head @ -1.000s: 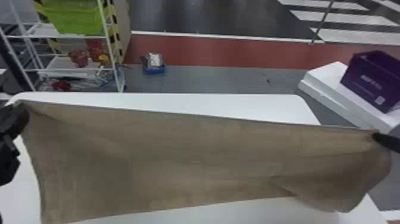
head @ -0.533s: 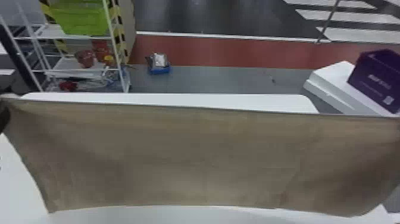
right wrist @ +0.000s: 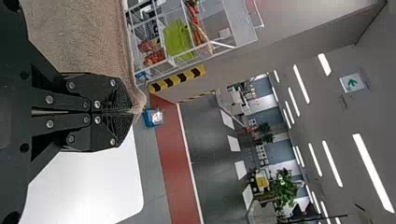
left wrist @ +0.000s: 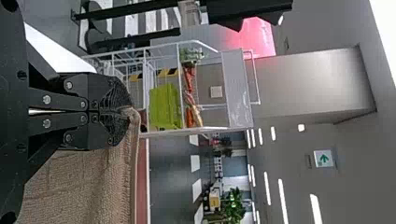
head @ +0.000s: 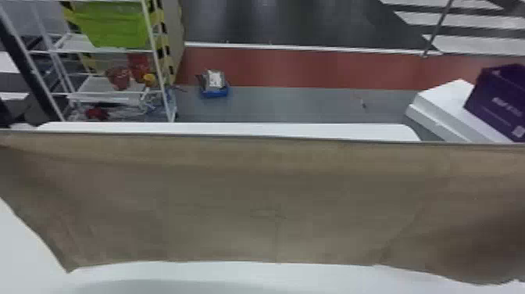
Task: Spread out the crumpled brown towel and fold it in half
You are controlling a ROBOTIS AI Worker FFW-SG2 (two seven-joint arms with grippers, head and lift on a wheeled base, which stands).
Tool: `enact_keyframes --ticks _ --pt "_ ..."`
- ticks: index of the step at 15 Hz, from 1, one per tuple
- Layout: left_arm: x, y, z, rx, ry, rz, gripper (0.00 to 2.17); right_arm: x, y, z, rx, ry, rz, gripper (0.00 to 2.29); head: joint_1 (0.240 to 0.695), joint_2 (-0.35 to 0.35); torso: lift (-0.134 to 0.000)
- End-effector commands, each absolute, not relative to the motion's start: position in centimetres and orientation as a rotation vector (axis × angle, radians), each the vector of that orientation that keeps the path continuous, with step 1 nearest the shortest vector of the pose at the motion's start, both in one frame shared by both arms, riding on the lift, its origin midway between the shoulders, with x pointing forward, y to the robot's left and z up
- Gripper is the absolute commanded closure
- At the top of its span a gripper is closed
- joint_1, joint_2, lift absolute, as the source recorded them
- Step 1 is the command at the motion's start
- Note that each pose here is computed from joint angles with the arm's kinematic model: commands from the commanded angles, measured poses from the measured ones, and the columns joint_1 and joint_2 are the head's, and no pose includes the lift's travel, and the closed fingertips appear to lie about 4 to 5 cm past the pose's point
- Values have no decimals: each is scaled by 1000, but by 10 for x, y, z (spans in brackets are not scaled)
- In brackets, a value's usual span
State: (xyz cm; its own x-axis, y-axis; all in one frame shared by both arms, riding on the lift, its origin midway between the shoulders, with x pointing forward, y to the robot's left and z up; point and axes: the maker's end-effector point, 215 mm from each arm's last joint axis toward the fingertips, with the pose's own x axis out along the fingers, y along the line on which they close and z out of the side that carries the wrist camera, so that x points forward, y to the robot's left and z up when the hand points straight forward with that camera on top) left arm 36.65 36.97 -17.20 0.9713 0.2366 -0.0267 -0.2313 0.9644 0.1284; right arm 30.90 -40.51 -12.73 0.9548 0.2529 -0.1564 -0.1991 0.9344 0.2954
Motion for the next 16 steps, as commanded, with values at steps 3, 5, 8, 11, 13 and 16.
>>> enact_keyframes --ticks 3,5,8,11,13,16 --pt "349 386 -190 164 125 257 1447 297 -395 -125 304 178 260 1507 695 -52 -124" --pt "341 395 -195 186 150 258 1447 289 -392 -128 327 174 267 1507 695 -34 -124" --pt "332 408 -199 211 175 278 1447 281 -393 -128 338 170 268 1507 695 4 -124" --pt "327 420 -190 229 166 302 1447 271 -398 -137 363 188 255 1507 695 25 -124" --pt "325 425 -185 227 160 306 1447 266 -399 -144 385 199 252 1507 695 41 -124" --pt "326 424 -186 214 157 299 1447 267 -399 -148 401 202 247 1507 695 50 -124"
